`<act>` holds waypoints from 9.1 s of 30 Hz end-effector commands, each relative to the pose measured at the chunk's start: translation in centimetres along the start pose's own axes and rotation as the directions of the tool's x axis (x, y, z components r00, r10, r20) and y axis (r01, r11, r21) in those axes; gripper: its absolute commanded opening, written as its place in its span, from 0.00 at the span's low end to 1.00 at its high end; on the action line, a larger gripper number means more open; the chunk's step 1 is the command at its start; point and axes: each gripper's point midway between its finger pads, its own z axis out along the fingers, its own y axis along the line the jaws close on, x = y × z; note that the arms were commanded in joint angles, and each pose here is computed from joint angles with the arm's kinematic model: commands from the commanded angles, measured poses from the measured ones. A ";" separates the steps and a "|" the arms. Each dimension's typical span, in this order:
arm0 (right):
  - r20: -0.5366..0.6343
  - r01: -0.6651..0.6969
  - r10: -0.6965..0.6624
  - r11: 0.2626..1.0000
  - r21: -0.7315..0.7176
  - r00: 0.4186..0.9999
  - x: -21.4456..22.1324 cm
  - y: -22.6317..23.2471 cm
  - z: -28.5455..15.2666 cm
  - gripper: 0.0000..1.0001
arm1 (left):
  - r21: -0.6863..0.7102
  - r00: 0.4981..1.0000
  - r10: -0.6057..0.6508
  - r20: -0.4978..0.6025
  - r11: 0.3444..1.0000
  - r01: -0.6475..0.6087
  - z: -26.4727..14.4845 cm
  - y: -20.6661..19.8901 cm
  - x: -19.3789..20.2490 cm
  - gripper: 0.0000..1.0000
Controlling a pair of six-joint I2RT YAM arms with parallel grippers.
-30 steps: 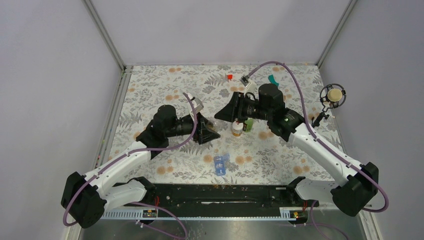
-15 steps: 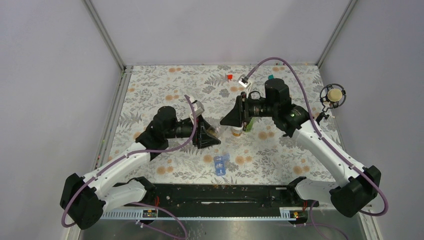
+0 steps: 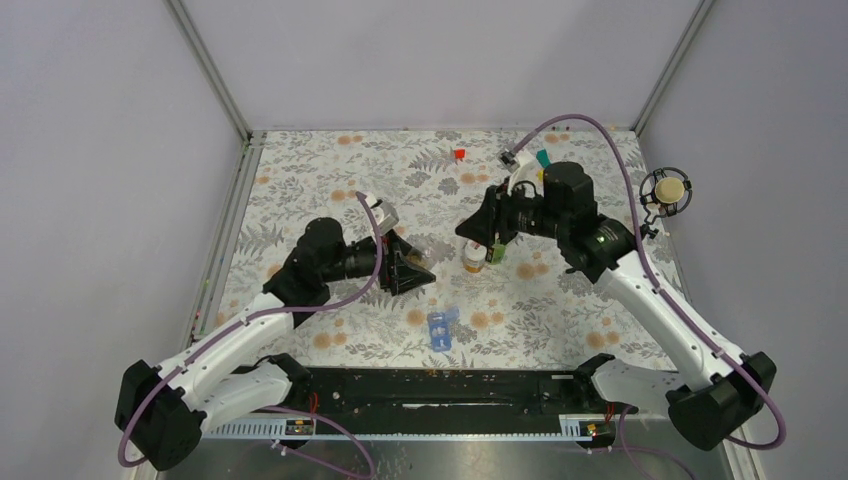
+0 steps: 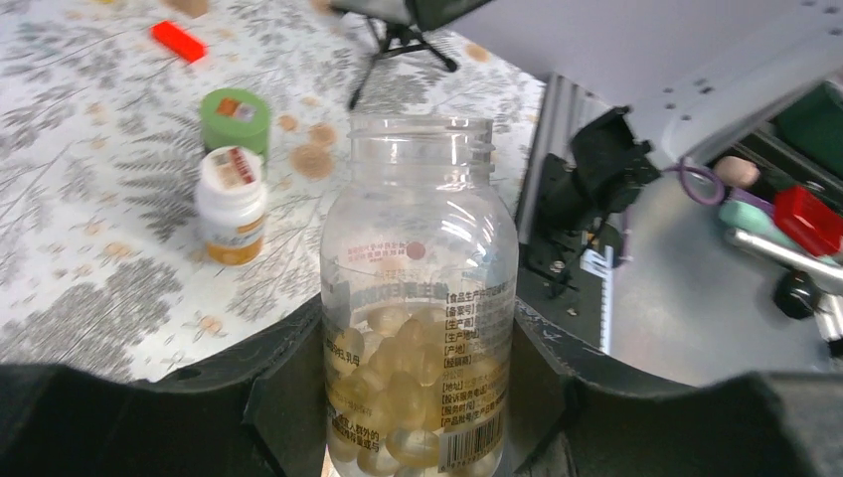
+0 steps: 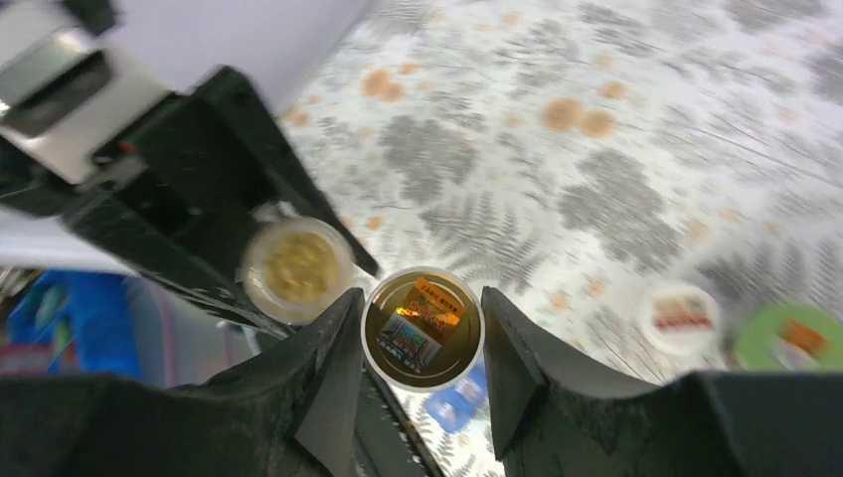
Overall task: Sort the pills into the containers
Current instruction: Unscrew the lid of the pill bottle, then place the lid of the pill bottle at the center of the board, then pour the pill into the pill container.
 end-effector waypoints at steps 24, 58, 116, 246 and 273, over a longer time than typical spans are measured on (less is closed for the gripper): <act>0.029 -0.229 0.366 0.518 0.824 0.930 20.3 -20.2 -3.8 0.18 | -0.247 0.978 0.171 0.118 0.959 -0.138 -1.8 3.9 0.9 0.00; 0.094 -0.310 0.374 0.573 0.759 0.923 18.3 -17.7 -4.0 0.85 | -0.235 0.806 0.278 -0.522 0.861 -0.450 -1.3 6.2 12.2 0.00; 0.098 -0.300 0.363 0.555 0.776 0.927 19.2 -17.9 -5.1 0.95 | 0.004 0.302 0.224 -0.927 0.809 -0.588 -1.4 7.1 18.1 0.00; 0.060 -0.301 0.393 0.589 0.750 0.918 20.0 -17.0 -5.0 0.96 | -0.264 0.684 0.359 -0.635 0.732 -0.628 -1.1 4.2 10.7 0.00; -0.188 -0.234 0.341 0.871 0.432 0.921 20.9 -8.1 4.5 0.99 | -0.587 0.718 0.549 0.427 0.772 -0.241 -4.6 0.3 -4.4 0.00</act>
